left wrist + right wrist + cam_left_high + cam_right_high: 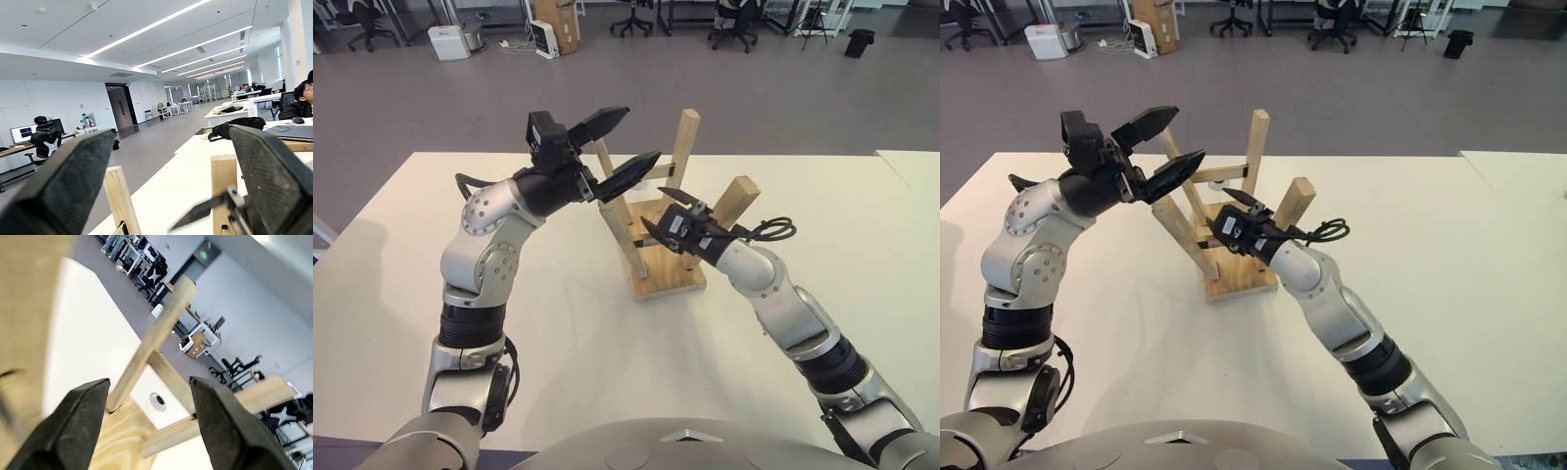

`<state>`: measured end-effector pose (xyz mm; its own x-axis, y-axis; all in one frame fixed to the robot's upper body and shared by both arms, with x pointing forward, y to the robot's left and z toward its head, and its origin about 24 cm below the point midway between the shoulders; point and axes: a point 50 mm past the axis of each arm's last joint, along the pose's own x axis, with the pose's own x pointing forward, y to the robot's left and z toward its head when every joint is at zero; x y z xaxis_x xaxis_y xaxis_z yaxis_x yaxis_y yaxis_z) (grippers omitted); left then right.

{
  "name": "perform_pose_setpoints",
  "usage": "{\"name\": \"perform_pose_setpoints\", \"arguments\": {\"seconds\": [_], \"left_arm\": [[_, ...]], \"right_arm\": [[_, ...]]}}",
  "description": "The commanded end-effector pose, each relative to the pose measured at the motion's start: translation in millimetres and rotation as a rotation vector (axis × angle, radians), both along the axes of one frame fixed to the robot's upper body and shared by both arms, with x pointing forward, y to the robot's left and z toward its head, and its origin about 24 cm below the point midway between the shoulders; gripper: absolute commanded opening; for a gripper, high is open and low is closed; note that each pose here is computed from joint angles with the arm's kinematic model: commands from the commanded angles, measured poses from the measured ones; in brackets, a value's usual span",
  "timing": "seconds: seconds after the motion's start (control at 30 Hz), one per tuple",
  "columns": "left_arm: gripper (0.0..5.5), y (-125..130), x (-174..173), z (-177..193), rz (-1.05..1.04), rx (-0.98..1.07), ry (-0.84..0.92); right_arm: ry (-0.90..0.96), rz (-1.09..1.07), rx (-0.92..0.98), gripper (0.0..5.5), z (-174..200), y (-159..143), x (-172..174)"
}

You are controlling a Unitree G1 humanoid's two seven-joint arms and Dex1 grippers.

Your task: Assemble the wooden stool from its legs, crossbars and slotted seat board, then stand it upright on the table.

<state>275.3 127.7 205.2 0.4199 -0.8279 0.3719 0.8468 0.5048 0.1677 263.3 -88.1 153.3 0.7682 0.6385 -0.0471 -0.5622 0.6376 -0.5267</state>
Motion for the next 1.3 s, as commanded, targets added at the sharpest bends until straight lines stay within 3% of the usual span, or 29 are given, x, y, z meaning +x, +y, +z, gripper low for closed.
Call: {"name": "perform_pose_setpoints", "arguments": {"seconds": [0.03,0.13,0.2,0.37,0.47,0.67,0.77,1.07,1.17,1.3], "left_arm": [[4.24,-9,1,-5,0.056,-0.015,0.004],[4.24,-20,-3,-16,0.056,-0.027,0.036],[4.24,-22,-4,-19,0.058,-0.033,0.048],[4.24,-23,-1,-27,0.059,-0.035,0.083],[4.24,-32,2,-47,0.0,-0.042,0.184],[4.24,-53,-3,-71,-0.114,-0.012,0.269],[4.24,-64,-2,-71,-0.159,0.002,0.27],[4.24,-87,-8,-69,-0.245,-0.022,0.284],[4.24,-102,-20,-63,-0.332,-0.091,0.327],[4.24,-119,-37,-56,-0.448,-0.202,0.474]], "right_arm": [[-0.084,0.014,0.277,3.03,73,-15,1],[-0.091,-0.005,0.441,3.03,109,-39,-2],[-0.043,-0.034,0.475,3.03,108,-49,-2],[0.269,-0.172,0.392,3.03,27,-65,1],[0.483,-0.181,0.537,3.03,-19,-61,-1],[0.64,-0.093,0.8,3.03,-27,-50,-1],[0.707,-0.043,0.842,3.03,-29,-43,-2],[0.744,-0.006,0.863,3.03,-26,-38,0],[0.696,-0.038,0.86,3.03,-21,-52,7],[0.546,-0.058,0.915,3.03,13,-82,25]]}}
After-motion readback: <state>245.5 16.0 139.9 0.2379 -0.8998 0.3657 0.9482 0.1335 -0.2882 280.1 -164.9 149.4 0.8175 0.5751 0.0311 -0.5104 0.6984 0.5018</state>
